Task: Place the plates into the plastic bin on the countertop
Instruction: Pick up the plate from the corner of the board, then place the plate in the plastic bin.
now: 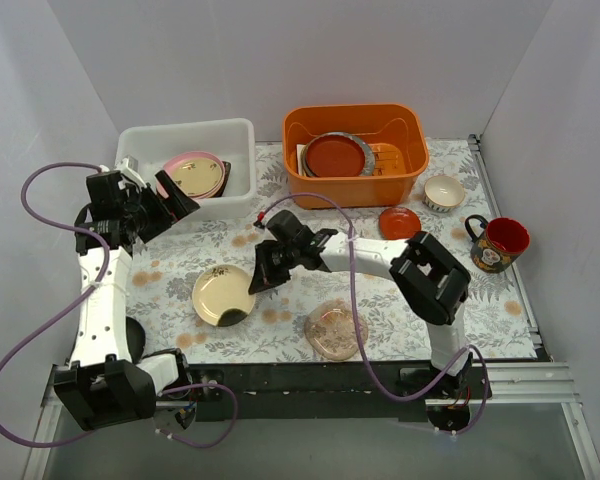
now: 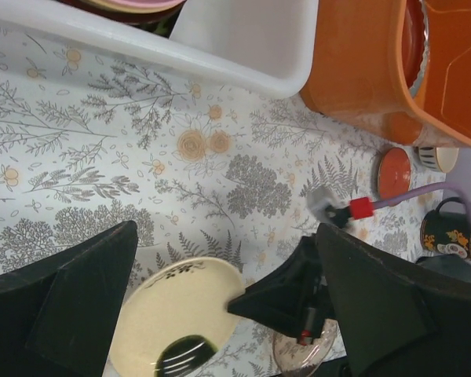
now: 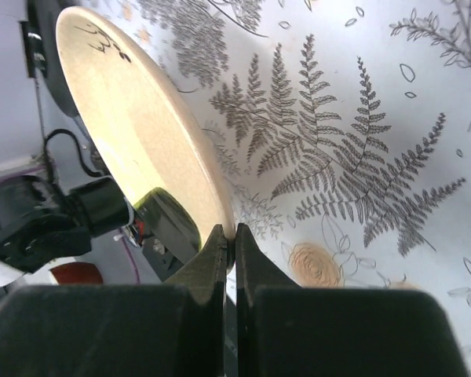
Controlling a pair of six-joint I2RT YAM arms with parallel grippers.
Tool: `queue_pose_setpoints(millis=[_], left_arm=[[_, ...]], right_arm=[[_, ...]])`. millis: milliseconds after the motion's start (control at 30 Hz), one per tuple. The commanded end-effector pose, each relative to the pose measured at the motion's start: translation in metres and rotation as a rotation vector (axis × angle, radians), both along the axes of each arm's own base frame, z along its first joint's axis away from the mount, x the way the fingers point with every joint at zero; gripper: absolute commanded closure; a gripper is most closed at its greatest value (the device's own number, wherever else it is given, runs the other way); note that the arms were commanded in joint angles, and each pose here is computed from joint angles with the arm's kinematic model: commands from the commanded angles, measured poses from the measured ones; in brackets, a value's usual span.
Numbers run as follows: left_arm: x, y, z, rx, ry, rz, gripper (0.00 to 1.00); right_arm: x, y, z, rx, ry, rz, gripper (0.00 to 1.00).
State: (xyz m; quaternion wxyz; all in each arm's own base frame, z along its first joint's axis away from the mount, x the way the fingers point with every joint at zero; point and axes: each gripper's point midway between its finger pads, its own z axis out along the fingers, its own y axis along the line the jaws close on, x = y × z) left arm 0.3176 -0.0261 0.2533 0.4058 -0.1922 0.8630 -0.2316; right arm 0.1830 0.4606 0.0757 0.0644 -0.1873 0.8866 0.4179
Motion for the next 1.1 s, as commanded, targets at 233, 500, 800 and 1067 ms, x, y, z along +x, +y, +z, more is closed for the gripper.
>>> queue_pose_setpoints(millis=[233,500,800,1067], left_arm=[[-0.018,-0.021,-0.024,-0.058,0.008,-0.100,0.07],[-0.033,-0.058,-0.027,-0.121,-0.013,-0.199,0.14],[-0.050,-0.090,-0.052,-0.162,0.029,-0.273,0.22],[-0.055,-0.099,-0.059,-0.174,0.043,-0.292,0.29]], right_arm=[[0.035,-0.038,0.077,0.128,-0.165,-0.122,0.99],[0.050,-0.058,0.097,0.177,-0.215,-0.217,0.99],[0.060,-0.072,0.110,0.198,-0.244,-0.277,0.99],[0.068,-0.086,0.126,0.229,-0.287,-0.331,0.99]])
